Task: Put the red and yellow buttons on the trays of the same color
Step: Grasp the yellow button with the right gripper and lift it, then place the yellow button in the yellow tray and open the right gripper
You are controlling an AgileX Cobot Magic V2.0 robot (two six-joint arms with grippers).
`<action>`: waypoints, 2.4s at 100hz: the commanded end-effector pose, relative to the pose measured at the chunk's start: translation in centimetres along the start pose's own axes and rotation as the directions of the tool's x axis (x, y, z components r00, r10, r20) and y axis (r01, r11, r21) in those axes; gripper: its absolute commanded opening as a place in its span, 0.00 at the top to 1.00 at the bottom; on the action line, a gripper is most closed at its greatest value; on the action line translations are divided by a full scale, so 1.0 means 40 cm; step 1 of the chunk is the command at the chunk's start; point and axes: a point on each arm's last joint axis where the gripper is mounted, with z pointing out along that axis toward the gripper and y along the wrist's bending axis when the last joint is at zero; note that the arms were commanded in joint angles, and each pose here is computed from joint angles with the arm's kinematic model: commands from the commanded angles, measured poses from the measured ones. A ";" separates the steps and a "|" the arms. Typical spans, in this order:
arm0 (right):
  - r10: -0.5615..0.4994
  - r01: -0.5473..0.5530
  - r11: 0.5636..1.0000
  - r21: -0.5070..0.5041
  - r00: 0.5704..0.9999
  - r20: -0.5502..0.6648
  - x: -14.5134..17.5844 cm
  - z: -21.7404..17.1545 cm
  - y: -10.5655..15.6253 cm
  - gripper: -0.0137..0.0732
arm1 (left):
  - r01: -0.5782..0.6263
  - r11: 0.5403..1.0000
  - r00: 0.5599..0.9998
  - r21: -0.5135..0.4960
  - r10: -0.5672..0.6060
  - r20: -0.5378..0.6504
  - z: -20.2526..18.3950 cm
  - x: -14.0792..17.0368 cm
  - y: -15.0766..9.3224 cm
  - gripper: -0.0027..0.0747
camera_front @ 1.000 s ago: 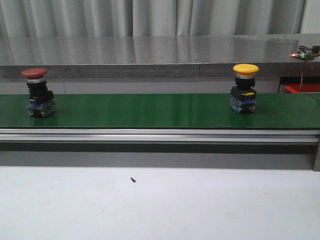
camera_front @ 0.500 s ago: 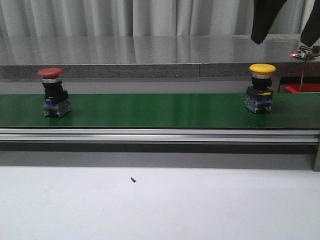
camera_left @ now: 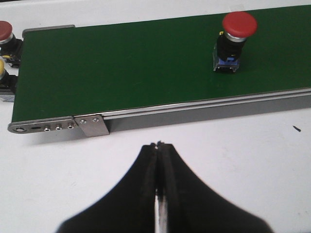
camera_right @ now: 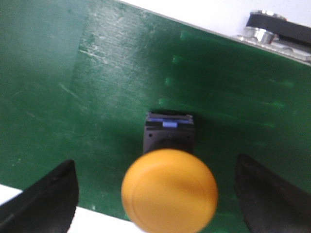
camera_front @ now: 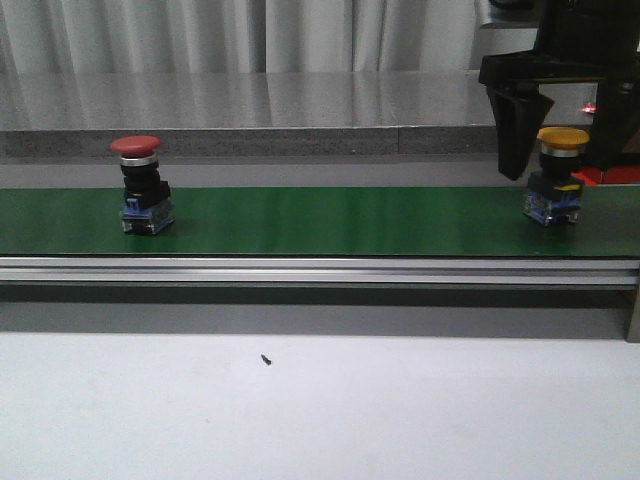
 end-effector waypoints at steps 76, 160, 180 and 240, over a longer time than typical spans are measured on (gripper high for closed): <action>0.124 -0.130 0.991 0.026 0.979 0.165 0.043 -0.192 -0.079 0.61 | -0.001 1.000 0.998 0.004 0.001 0.063 -0.015 -0.023 -0.005 0.99; 0.589 -0.613 0.782 0.110 0.786 0.188 0.370 -0.192 -0.358 0.61 | -0.002 1.000 1.000 0.018 0.001 0.022 -0.015 -0.014 -0.008 0.99; 0.671 -0.704 0.701 0.116 0.705 0.230 0.408 -0.166 -0.417 0.61 | -0.002 1.000 1.000 0.018 0.001 0.022 -0.015 -0.014 -0.008 0.99; 0.754 -0.769 0.624 0.137 0.639 0.151 0.399 -0.017 -0.515 0.61 | -0.002 1.000 1.000 0.018 0.001 0.022 -0.015 -0.014 -0.008 0.99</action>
